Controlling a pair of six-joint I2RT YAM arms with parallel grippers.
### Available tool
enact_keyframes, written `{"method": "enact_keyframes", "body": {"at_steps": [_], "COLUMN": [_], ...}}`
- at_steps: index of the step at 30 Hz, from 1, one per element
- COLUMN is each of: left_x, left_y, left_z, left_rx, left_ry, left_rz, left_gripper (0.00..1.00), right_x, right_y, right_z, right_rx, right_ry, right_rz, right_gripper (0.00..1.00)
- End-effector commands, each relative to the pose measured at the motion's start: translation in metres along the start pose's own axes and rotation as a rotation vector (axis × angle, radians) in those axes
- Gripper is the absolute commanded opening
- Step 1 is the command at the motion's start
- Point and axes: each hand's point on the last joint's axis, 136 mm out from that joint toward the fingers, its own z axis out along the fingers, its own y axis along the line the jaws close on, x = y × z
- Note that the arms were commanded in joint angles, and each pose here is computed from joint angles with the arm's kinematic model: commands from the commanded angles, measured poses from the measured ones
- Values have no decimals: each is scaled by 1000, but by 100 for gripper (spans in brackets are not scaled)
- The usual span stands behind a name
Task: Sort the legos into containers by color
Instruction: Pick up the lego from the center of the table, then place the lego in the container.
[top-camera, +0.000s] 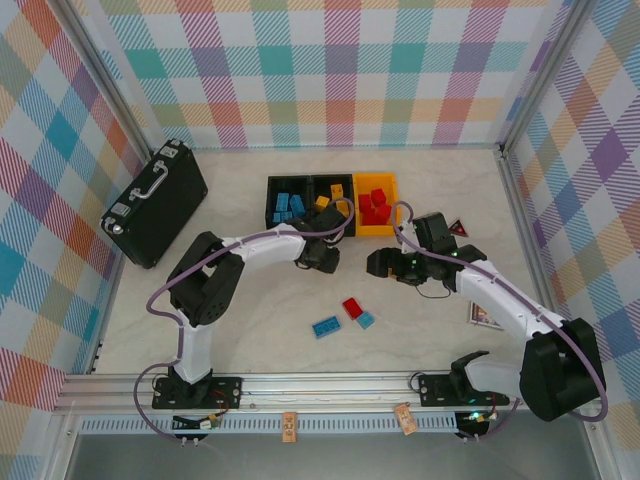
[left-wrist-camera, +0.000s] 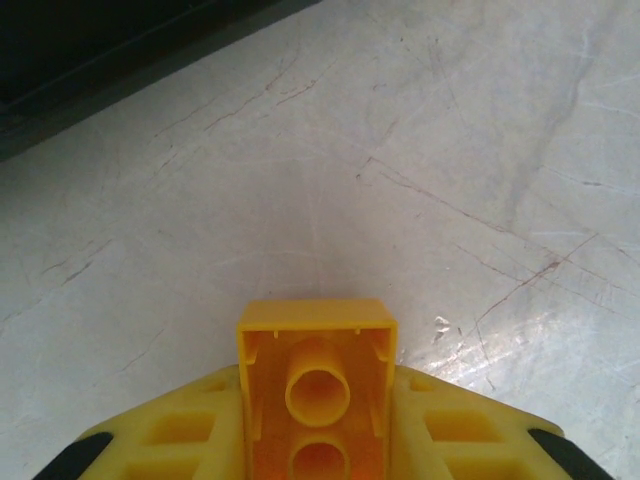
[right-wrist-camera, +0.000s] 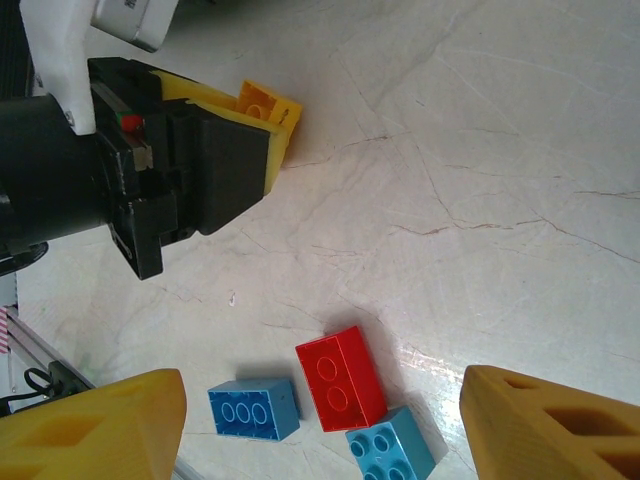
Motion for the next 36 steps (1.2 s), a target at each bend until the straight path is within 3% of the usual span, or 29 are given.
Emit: {"method": "enact_keyframes", "body": {"at_steps": [1,16,24,36], "left_x": [-21,-107,-138,-166], "left_y": [-3,23,41,39], "left_z": [-29,-71,-44,-12], "left_rx": [-7,-23,-46,-44], "left_ry": [-44,-140,-136,-140], "left_rz": [-34,-254,-339,-399], "left_gripper": [24,23,23,25], "right_x": [-8,-49,-58,-54], "right_y": [3,26,28,19], "right_z": [-2,-7,-3,-1], "right_rx": [-10,-23,-30,3], "right_ry": [-23,-74,-81,-80], "right_rz": [3,33,59,68], "right_gripper": [73,73,73,73]}}
